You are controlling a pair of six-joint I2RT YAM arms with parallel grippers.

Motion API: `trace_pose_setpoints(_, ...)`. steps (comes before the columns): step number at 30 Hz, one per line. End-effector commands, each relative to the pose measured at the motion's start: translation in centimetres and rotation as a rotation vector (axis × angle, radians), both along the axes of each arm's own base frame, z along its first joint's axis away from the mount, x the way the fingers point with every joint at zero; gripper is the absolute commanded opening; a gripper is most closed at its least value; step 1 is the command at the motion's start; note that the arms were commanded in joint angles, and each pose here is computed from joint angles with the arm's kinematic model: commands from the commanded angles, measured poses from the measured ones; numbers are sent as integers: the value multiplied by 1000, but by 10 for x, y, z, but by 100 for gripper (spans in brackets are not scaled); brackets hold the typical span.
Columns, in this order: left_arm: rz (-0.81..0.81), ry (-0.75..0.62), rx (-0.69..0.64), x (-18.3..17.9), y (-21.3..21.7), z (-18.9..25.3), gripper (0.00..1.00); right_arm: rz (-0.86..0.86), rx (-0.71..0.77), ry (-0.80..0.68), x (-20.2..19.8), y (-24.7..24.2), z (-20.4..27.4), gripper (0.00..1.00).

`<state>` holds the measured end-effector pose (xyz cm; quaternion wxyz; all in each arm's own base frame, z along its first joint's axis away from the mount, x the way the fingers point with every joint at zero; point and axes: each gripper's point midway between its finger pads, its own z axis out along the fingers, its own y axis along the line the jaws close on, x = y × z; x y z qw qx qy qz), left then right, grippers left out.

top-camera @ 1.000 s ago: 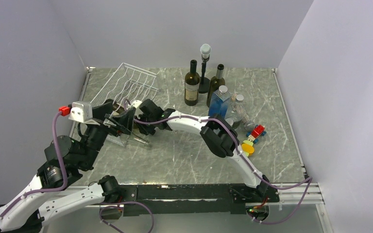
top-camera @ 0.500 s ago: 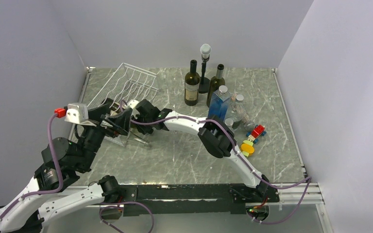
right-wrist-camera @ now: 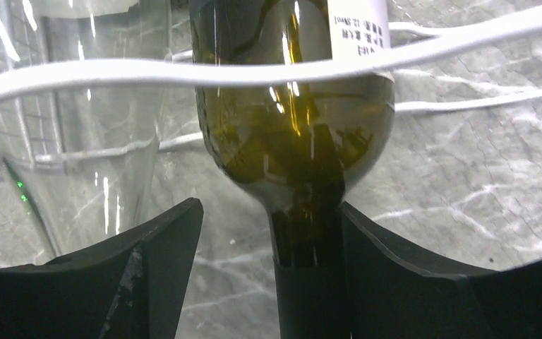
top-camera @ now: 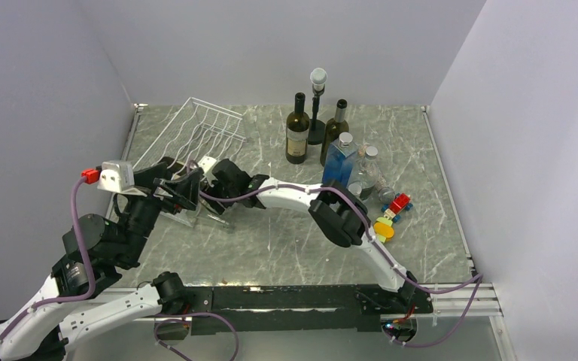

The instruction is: Put the wine bottle on the wine rack

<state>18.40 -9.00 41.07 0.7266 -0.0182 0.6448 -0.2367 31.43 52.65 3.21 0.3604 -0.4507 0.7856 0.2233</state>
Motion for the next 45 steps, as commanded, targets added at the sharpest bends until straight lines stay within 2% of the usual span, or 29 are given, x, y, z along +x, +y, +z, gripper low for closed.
trace_pose_setpoints(1,16,-34,-55,-5,12,18,99,-9,142,-115,-1,9,73,73)
trace_pose_setpoints(8,21,-49,-44,-4,12,21,99,-53,152,-155,-5,-16,100,80)
trace_pose_setpoints(11,17,-47,-37,-4,10,21,99,-68,121,-126,-13,-31,107,82)
trace_pose_setpoints(16,-12,-48,1,-5,5,16,99,-55,200,-147,-31,-55,166,84)
trace_pose_setpoints(20,-14,-38,25,-2,0,12,99,-105,208,-184,-27,-78,206,84)
trace_pose_setpoints(27,-37,-27,55,0,-10,7,99,-372,160,-205,10,-145,239,84)
trace_pose_setpoints(33,-36,-29,62,2,-13,5,99,-686,121,-310,56,-213,264,83)
trace_pose_setpoints(37,-43,-18,80,3,-16,3,99,-847,125,-307,89,-247,269,83)
trace_pose_setpoints(41,-33,5,94,6,-18,-3,99,-931,130,-325,118,-265,275,82)
trace_pose_setpoints(45,-28,1,92,7,-18,-2,99,-919,107,-360,144,-263,276,82)
